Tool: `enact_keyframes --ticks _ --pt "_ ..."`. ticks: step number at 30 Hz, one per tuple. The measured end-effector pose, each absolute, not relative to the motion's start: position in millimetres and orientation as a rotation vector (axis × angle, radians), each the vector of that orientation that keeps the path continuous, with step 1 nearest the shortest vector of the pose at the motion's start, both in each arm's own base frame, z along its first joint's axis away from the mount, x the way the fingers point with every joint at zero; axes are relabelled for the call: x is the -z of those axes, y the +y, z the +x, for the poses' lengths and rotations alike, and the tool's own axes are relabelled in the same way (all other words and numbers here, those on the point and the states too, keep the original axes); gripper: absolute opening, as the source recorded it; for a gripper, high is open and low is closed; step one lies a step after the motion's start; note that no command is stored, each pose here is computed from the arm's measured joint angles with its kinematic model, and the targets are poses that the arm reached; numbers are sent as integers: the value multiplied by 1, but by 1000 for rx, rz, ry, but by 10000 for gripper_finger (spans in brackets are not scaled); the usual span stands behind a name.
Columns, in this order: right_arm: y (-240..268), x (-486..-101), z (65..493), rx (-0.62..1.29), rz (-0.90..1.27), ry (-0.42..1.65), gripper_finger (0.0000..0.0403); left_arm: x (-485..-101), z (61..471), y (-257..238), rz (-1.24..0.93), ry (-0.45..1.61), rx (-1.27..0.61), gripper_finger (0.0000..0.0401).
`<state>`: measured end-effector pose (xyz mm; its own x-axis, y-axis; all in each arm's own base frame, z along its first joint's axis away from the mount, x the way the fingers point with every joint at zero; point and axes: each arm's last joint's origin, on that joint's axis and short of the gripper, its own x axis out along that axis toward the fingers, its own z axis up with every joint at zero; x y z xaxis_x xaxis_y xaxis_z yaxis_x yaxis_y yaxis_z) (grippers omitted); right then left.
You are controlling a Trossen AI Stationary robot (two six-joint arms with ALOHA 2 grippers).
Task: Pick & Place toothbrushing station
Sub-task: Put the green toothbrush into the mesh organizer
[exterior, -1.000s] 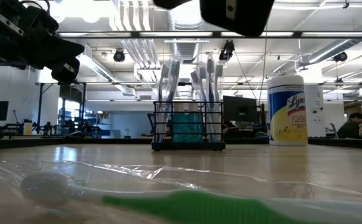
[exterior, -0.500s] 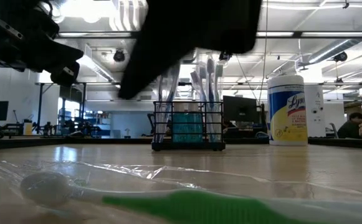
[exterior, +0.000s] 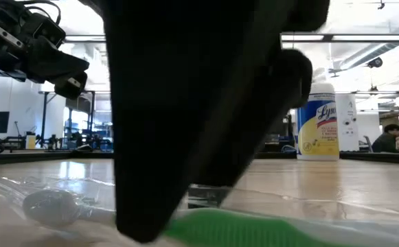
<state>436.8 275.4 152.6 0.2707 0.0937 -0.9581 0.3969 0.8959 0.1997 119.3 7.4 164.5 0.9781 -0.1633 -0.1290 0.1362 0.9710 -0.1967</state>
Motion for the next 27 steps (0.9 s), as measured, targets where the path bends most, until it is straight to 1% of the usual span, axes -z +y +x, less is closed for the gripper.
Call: enact_keyframes --ticks 4,7,10,14,15,18,20,27 --pt "273 -141 433 231 429 1319 203 -165 119 7 -188 145 152 7" --pt "270 -137 432 244 421 1325 184 -165 119 7 -185 144 152 7" --pt "267 -136 433 258 413 1328 135 -165 119 7 -185 144 152 7" --pt "262 -140 434 241 353 1325 39 -165 119 7 -186 145 152 7" --pt "261 -142 435 238 334 1319 27 -164 119 7 -186 146 152 7" --pt "256 -149 433 264 267 1301 24 -163 119 7 -196 161 167 7" --pt "251 -160 434 271 209 1258 23 -163 119 6 -186 167 217 7" --pt "238 -243 420 256 -17 1007 20 -163 118 5 -148 160 242 7"
